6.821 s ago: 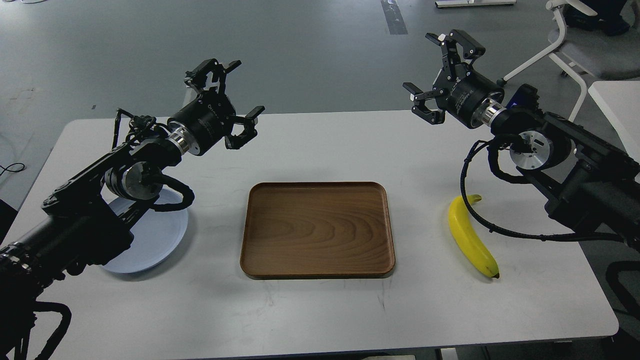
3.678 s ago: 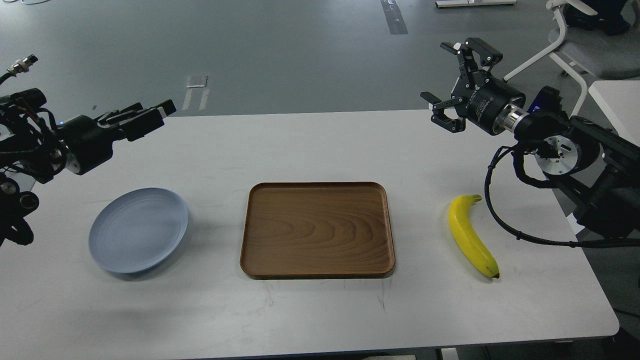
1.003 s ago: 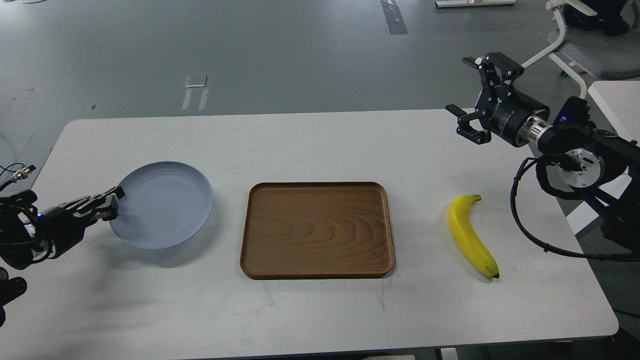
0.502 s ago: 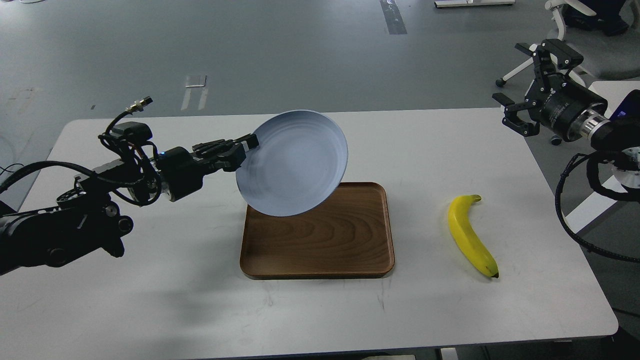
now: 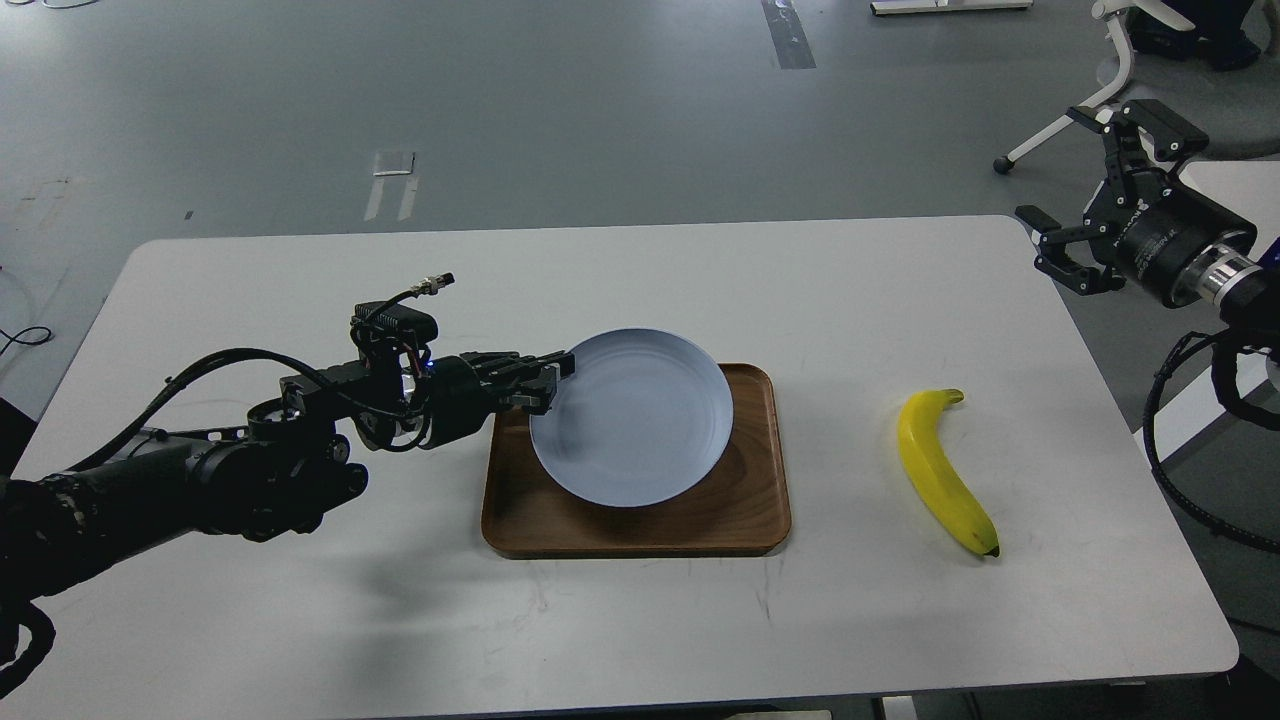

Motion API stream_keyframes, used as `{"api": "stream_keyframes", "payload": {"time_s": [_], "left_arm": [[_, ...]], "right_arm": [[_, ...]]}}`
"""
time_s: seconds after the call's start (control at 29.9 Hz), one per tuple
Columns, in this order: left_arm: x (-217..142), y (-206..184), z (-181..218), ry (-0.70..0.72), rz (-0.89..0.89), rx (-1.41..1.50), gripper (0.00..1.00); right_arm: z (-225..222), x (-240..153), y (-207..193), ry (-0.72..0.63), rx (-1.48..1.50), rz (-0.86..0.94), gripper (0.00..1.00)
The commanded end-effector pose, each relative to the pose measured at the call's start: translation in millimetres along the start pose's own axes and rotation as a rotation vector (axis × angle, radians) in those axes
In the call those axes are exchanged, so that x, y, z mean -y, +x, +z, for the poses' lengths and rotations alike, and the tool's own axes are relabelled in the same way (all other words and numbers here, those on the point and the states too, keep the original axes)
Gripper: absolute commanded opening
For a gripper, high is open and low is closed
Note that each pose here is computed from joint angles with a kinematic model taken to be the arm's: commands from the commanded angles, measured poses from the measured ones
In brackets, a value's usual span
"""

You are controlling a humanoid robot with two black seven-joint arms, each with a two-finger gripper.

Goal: Place banana on plate with both arms
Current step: 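Lift the plate with the left gripper and lower it onto the wooden tray, then release the plate and raise the left gripper away from the tray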

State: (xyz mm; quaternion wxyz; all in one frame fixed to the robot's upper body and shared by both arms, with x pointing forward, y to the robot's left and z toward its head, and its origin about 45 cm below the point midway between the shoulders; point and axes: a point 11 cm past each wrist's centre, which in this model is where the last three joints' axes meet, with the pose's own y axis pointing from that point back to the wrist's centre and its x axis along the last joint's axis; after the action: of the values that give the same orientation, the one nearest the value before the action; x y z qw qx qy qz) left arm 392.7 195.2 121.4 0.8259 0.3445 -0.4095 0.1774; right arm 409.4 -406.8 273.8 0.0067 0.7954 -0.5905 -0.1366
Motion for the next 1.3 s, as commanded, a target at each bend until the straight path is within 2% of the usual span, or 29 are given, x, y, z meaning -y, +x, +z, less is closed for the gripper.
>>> {"api": "stream_keyframes", "payload": {"time_s": [0.0,0.37,0.4,0.43,0.47,0.5,0.53,0.64,0.77,0.84,0.87,0.9,1.04,1.1,1.2,1.27], "left_arm": [[1,-6,-2,0.008,-0.016,0.007,0.0],[3,-20,0,0.003,-0.047,0.012,0.01],[3,-20,0,0.003,-0.047,0.012,0.11],[3,-19,0,0.003,-0.045,0.01,0.3],[3,-19,0,0.003,-0.044,0.009,0.46],[4,-18,2,0.0,-0.043,0.011,0.64],[5,-15,2,0.001,-0.03,0.002,0.89],[5,-11,3,0.001,-0.014,-0.015,0.97],[8,3,5,0.005,0.047,-0.09,0.98],[9,26,4,0.012,0.138,-0.183,0.98],[11,58,7,0.002,0.231,-0.258,0.98],[9,95,10,-0.014,0.328,-0.338,0.98],[3,157,18,-0.092,0.48,-0.591,0.98],[-4,190,21,-0.163,0.552,-0.82,0.98],[-10,196,4,-0.068,0.551,-1.041,0.98],[-12,191,-5,-0.002,0.535,-1.155,0.98]], "right_arm": [[0,0,0,0.001,0.001,0.001,1.0],[-2,0,1,0.006,0.001,0.003,1.0],[-2,0,1,0.005,0.0,0.003,1.0],[-2,0,1,0.005,0.0,0.003,1.0],[-2,0,1,0.005,0.0,0.003,1.0],[-1,0,1,0.004,0.0,0.003,1.0],[-1,0,1,0.002,-0.001,0.002,1.0],[-1,0,1,0.002,-0.001,0.002,1.0],[0,0,-1,-0.002,-0.005,-0.004,1.0],[2,0,-5,-0.012,-0.018,-0.019,1.0],[1,-2,-7,-0.022,-0.053,-0.032,1.0],[2,-6,-10,-0.051,-0.144,-0.05,1.0],[13,-14,-29,-0.152,-0.525,-0.161,1.0],[40,-26,-36,-0.267,-0.886,-0.271,0.98],[78,-45,-25,-0.398,-1.199,-0.331,0.96],[99,-59,-18,-0.426,-1.361,-0.372,0.96]]}}
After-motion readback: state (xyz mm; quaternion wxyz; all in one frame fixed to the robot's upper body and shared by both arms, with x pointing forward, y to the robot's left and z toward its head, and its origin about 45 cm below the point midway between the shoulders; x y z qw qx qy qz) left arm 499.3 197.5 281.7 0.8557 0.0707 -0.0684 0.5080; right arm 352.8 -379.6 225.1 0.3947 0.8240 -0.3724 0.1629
